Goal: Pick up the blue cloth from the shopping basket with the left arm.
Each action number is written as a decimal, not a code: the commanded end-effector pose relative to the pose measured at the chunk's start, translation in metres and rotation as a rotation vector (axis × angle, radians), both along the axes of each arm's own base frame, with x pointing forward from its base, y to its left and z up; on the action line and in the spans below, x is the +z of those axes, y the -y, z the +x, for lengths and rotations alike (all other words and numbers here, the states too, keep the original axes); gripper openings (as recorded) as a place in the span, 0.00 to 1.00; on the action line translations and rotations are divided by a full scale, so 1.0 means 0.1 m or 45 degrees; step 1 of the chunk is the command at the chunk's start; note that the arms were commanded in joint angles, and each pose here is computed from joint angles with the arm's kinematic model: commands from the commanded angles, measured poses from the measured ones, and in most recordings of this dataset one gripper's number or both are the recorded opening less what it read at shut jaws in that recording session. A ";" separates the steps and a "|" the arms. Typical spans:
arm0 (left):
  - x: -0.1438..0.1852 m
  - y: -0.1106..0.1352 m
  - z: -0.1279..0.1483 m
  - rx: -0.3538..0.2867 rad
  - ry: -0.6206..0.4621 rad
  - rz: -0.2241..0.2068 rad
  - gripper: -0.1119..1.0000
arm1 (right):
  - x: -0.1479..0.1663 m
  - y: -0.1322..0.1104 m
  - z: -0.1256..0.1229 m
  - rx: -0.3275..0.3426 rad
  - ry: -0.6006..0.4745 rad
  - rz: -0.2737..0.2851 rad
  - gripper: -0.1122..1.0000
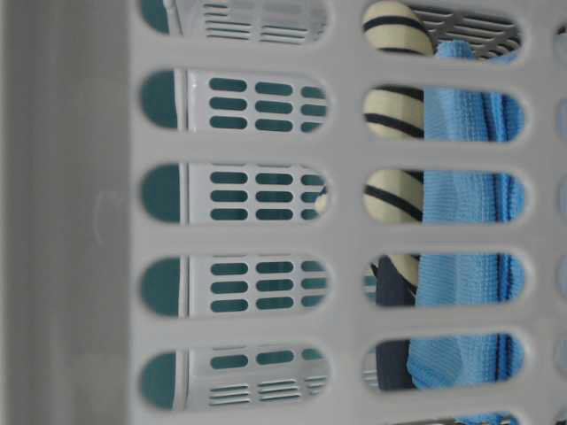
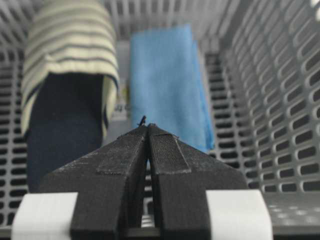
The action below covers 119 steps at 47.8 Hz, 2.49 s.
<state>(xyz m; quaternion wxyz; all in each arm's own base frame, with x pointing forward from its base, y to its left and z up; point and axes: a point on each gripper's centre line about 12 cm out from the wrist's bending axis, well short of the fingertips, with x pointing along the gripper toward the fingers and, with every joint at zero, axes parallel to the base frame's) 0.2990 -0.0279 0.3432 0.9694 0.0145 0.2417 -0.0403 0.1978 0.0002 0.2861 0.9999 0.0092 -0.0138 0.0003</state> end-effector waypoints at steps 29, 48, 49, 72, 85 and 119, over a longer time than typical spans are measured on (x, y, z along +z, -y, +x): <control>-0.68 0.22 1.41 0.039 -0.529 0.007 0.51 | 0.07 0.00 0.01 0.003 0.016 0.047 0.10; -1.35 0.27 1.44 0.115 -0.721 -0.054 0.87 | 0.04 0.00 0.00 0.003 0.010 0.047 0.10; -1.36 0.27 1.44 0.114 -0.723 -0.052 0.86 | 0.04 0.00 0.00 0.001 0.010 0.047 0.10; -1.02 0.26 1.42 0.109 -0.657 -0.060 0.17 | -0.02 0.00 -0.01 0.000 -0.010 0.049 0.10; -0.02 0.26 1.43 0.091 -0.503 -0.063 0.16 | -0.03 0.00 -0.02 0.000 -0.006 0.053 0.10; 0.51 0.24 1.29 0.110 -0.584 -0.058 0.16 | -0.02 0.00 -0.03 0.001 0.004 0.051 0.10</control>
